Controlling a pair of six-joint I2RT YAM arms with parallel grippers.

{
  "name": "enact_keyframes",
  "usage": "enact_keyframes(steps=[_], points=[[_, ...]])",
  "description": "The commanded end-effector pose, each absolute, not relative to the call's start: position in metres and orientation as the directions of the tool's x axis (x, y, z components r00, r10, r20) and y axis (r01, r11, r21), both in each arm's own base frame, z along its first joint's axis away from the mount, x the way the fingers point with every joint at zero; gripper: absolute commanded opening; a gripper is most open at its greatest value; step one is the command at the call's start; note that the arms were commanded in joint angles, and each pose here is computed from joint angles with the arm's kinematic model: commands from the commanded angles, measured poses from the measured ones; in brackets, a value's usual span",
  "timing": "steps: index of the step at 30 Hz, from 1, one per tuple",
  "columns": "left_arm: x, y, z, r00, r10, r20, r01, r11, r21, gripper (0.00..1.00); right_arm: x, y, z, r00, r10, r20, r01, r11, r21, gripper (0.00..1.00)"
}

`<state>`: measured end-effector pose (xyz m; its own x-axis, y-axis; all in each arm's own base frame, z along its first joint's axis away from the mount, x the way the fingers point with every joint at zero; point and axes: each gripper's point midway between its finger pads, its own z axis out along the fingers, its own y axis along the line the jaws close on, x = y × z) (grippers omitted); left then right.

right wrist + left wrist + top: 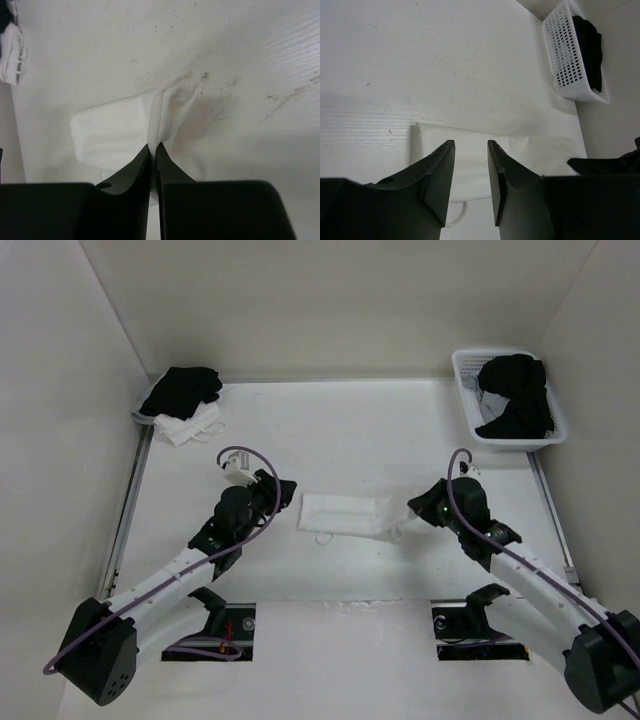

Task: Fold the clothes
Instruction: Fold the tank top

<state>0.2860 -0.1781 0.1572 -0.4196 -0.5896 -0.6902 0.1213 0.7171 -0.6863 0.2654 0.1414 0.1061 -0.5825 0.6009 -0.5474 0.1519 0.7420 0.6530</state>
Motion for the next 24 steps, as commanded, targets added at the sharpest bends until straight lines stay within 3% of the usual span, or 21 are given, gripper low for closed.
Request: enact_keyframes(steps=[1, 10, 24], points=[[0.288, -0.186, 0.178, -0.392, -0.622, -0.677, 0.163, 0.678, -0.717, 0.31, 0.261, 0.126, 0.125, -0.583, 0.525, -0.62, 0.16, 0.823, 0.546, 0.11], [0.275, -0.181, 0.184, -0.382, -0.645, -0.662, 0.19, 0.646, -0.739, 0.31, 0.265, 0.208, 0.173, -0.636, 0.4, -0.66, 0.003, 0.856, 0.516, 0.12], [0.265, -0.166, 0.169, -0.382, -0.658, -0.649, 0.185, 0.634, -0.751, 0.32, 0.279, 0.333, 0.146, -0.744, 0.192, -0.64, -0.114, 0.907, 0.405, 0.11]])
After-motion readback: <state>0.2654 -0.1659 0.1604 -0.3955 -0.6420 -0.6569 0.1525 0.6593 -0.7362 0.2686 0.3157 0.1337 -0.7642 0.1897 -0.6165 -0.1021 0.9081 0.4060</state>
